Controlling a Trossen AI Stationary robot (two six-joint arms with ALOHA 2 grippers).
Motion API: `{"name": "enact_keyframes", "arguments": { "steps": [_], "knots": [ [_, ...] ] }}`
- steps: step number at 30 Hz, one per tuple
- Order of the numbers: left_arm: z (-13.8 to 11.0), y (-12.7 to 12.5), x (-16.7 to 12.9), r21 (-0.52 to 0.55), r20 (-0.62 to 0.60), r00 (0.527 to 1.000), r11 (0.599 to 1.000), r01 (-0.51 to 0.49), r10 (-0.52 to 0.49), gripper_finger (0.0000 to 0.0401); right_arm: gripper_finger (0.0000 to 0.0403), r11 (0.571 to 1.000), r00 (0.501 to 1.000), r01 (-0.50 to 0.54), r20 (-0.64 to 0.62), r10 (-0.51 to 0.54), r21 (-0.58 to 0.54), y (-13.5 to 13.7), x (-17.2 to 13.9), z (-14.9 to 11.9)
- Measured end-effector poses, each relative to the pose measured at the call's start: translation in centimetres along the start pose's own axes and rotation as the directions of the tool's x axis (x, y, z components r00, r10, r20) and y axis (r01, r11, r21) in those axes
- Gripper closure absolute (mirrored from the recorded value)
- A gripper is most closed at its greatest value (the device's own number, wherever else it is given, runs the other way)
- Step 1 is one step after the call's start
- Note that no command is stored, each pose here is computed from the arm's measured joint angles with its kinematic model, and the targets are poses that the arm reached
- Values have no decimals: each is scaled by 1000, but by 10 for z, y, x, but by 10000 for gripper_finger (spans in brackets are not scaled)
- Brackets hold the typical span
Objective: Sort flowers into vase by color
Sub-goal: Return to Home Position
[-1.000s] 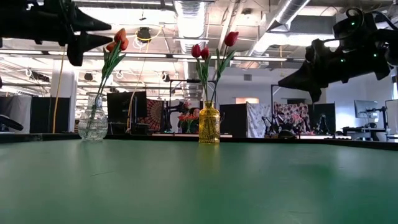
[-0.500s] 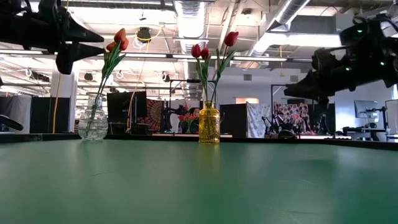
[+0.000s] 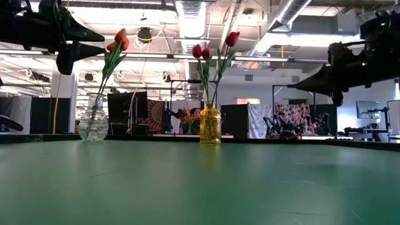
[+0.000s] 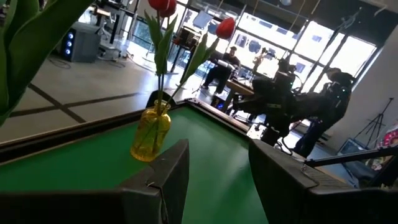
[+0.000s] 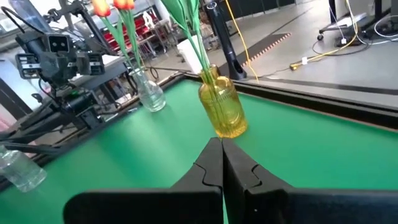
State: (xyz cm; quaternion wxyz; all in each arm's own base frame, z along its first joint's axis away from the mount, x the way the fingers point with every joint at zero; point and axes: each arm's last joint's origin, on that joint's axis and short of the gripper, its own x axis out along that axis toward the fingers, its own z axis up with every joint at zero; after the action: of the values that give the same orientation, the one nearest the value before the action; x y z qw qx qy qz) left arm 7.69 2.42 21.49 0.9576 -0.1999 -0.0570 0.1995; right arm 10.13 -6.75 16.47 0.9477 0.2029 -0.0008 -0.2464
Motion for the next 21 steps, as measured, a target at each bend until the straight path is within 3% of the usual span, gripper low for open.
{"name": "enact_keyframes", "arguments": {
  "steps": [16, 21],
  "knots": [
    [0, 0, 0, -1, 1, 1000, 1000, 4, -4, 246, 384, 999, 999, -14, 49, 17, -50, 5, -25, 1],
    [0, -1, 0, -1, -7, 1000, 1000, 24, -24, 246, 381, 988, 995, -97, 11, 99, -121, 7, -24, 0]
  ]
}}
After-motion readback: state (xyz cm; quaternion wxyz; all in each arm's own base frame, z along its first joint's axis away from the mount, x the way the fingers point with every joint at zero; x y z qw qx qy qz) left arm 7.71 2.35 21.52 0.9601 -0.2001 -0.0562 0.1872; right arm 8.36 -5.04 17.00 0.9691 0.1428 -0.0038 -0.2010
